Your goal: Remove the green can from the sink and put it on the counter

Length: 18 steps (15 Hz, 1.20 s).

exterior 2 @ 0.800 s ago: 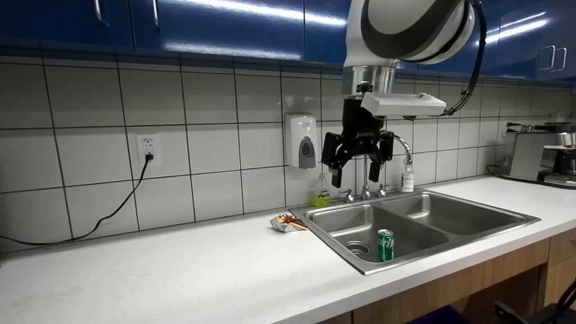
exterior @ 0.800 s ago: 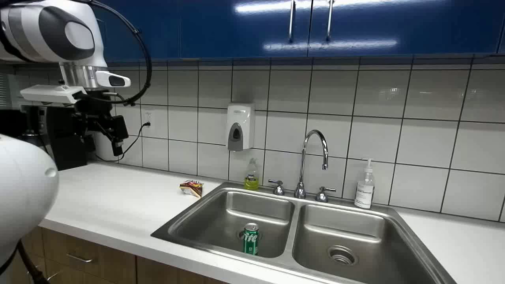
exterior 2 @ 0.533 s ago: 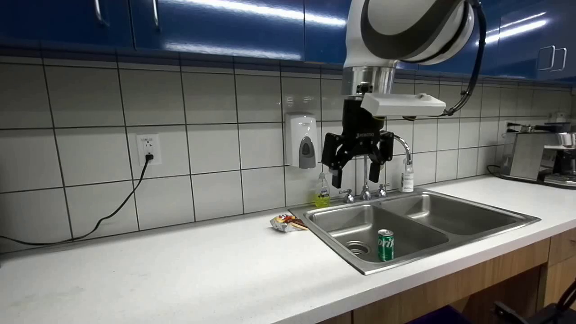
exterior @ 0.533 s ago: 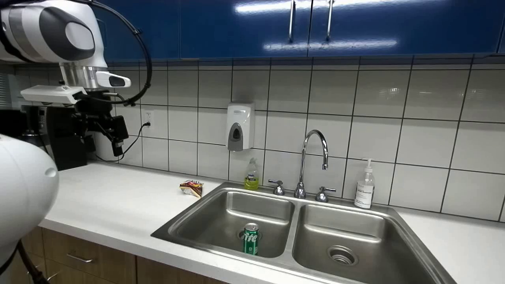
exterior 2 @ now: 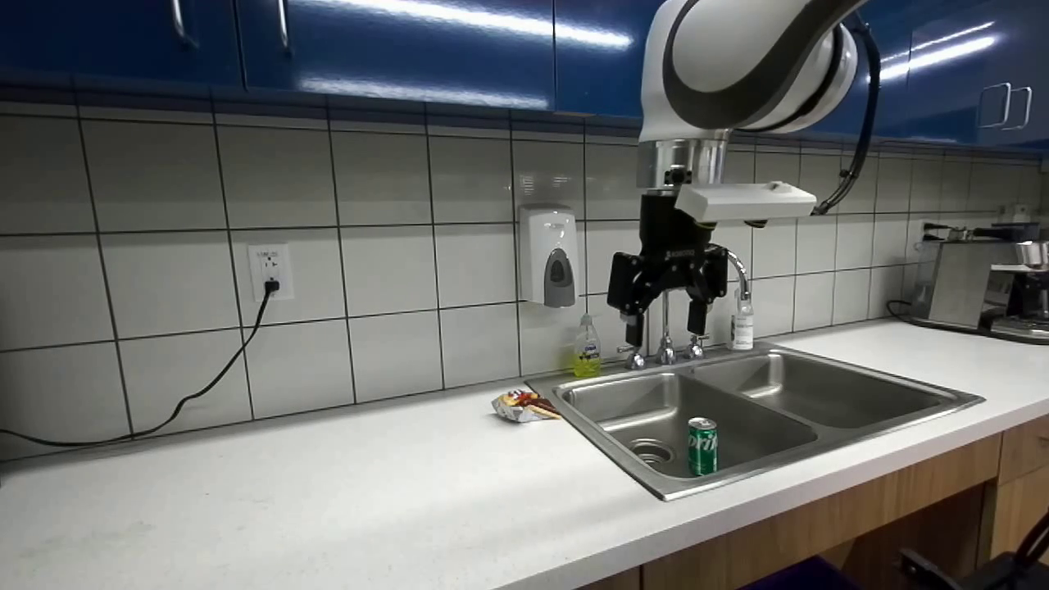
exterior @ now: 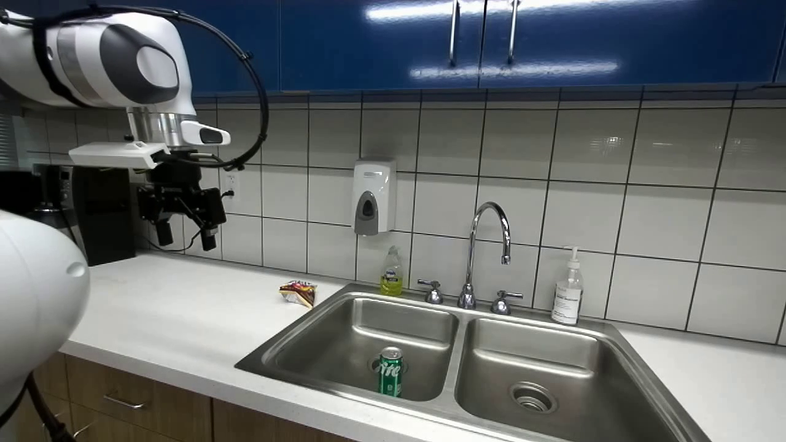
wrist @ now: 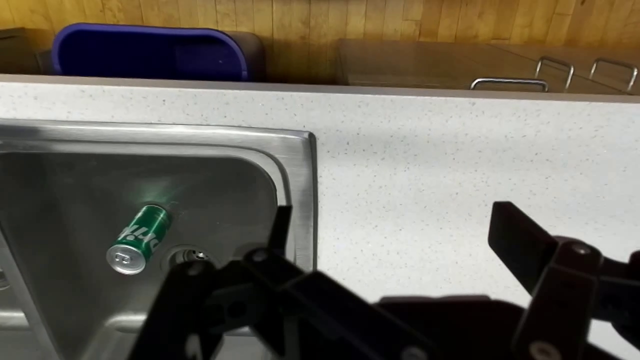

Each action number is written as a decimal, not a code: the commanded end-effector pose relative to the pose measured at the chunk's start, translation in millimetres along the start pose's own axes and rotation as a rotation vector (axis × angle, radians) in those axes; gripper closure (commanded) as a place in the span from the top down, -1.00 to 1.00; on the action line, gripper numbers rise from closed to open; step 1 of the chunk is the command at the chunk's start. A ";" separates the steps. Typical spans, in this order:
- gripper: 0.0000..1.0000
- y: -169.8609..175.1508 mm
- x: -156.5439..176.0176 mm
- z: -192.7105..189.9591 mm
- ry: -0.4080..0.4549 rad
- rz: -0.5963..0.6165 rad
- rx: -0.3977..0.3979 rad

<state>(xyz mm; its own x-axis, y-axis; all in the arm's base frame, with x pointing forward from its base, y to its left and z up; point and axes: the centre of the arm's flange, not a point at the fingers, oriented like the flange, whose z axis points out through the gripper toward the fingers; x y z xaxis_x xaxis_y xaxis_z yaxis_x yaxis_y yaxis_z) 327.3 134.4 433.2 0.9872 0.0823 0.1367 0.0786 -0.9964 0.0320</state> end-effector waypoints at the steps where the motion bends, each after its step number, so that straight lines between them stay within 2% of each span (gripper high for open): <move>1: 1.00 31.4 13.3 7.2 -0.020 0.051 -0.009; 9: 1.00 110.8 36.1 41.1 -0.031 0.235 -0.070; 13: 1.00 149.7 49.2 76.1 -0.046 0.298 -0.094; 18: 1.00 179.9 68.6 122.1 -0.059 0.326 -0.102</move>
<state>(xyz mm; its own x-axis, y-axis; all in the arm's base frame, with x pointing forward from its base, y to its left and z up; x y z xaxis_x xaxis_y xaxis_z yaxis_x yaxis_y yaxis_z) 396.7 -28.0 349.8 0.9706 -0.2186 0.1005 -0.2266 -0.9709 0.0769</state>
